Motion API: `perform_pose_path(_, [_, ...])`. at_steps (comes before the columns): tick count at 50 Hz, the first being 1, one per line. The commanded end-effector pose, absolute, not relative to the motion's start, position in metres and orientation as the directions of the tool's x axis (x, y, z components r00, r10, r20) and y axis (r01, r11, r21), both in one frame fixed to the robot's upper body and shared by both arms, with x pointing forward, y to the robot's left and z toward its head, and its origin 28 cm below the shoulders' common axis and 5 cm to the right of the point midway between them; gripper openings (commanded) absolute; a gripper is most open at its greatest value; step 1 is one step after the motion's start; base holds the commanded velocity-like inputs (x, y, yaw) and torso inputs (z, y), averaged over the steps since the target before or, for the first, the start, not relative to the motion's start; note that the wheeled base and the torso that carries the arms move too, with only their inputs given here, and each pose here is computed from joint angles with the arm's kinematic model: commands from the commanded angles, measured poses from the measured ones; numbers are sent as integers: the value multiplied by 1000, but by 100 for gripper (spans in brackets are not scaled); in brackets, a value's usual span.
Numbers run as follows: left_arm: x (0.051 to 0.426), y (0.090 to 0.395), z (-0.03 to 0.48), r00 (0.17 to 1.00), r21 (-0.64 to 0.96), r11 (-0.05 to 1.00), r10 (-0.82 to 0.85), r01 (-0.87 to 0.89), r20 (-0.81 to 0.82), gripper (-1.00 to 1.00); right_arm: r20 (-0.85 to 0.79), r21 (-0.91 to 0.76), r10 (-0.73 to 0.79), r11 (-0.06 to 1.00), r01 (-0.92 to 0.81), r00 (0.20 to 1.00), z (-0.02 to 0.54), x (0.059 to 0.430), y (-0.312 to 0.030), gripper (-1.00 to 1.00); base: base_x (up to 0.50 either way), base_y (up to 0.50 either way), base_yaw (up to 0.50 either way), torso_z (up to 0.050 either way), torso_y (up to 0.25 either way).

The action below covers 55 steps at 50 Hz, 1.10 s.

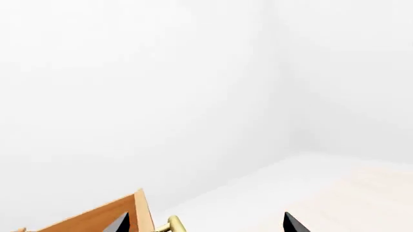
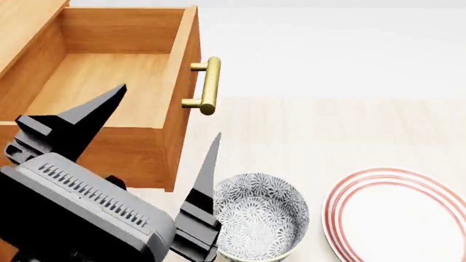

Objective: Open the top drawer of the cabinet.

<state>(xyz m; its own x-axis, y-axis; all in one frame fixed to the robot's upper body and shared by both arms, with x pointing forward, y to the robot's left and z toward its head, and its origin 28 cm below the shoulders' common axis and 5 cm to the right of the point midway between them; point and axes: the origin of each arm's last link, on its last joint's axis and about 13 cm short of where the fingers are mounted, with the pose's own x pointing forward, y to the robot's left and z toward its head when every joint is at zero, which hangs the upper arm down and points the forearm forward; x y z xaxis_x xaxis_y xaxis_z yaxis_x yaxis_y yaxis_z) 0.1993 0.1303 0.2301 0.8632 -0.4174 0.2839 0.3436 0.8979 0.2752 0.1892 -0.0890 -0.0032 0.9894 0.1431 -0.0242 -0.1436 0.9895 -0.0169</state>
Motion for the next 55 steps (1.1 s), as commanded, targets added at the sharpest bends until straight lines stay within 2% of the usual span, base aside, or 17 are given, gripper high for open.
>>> perform_pose_path(1, [184, 136, 207, 789, 326, 899, -419, 291, 450, 100, -11, -21, 147, 989, -147, 989, -2, 191, -88, 100, 0, 0, 0, 0, 0])
perform_pose_path(7, [182, 141, 197, 755, 347, 910, -389, 226, 528, 100, -15, -25, 145, 989, -146, 989, -6, 192, -88, 100, 0, 0, 0, 0, 0])
perform_pose_path(13, [192, 147, 169, 799, 373, 914, -343, 162, 494, 100, -17, -33, 143, 989, -143, 990, -8, 192, -88, 100, 0, 0, 0, 0, 0])
perform_pose_path(24, [196, 158, 136, 828, 377, 917, -309, 129, 469, 100, 4, -39, 100, 994, -100, 995, -2, 193, -92, 100, 0, 0, 0, 0, 0])
perform_pose_path(32, [200, 183, 97, 861, 439, 898, -233, 12, 452, 100, 54, -37, 64, 997, -62, 996, -2, 195, -96, 100, 0, 0, 0, 0, 0])
perform_pose_path(37, [196, 198, 77, 861, 469, 883, -219, -26, 460, 100, 154, -11, 54, 999, -53, 987, 2, 195, -98, 100, 0, 0, 0, 0, 0])
perform_pose_path(46, [180, 208, 52, 807, 516, 852, -241, -90, 538, 100, 245, 16, 9, 1000, -13, 969, 5, 198, -104, 100, 0, 0, 0, 0, 0])
perform_pose_path(47, [181, 211, 53, 775, 500, 848, -196, -173, 601, 100, 294, 46, -13, 999, -1, 956, 9, 198, -106, 100, 0, 0, 0, 0, 0])
perform_pose_path(55, [176, 224, 47, 688, 435, 824, -77, -364, 722, 100, 479, 159, -109, 987, 37, 871, 26, 195, -115, 100, 0, 0, 0, 0, 0])
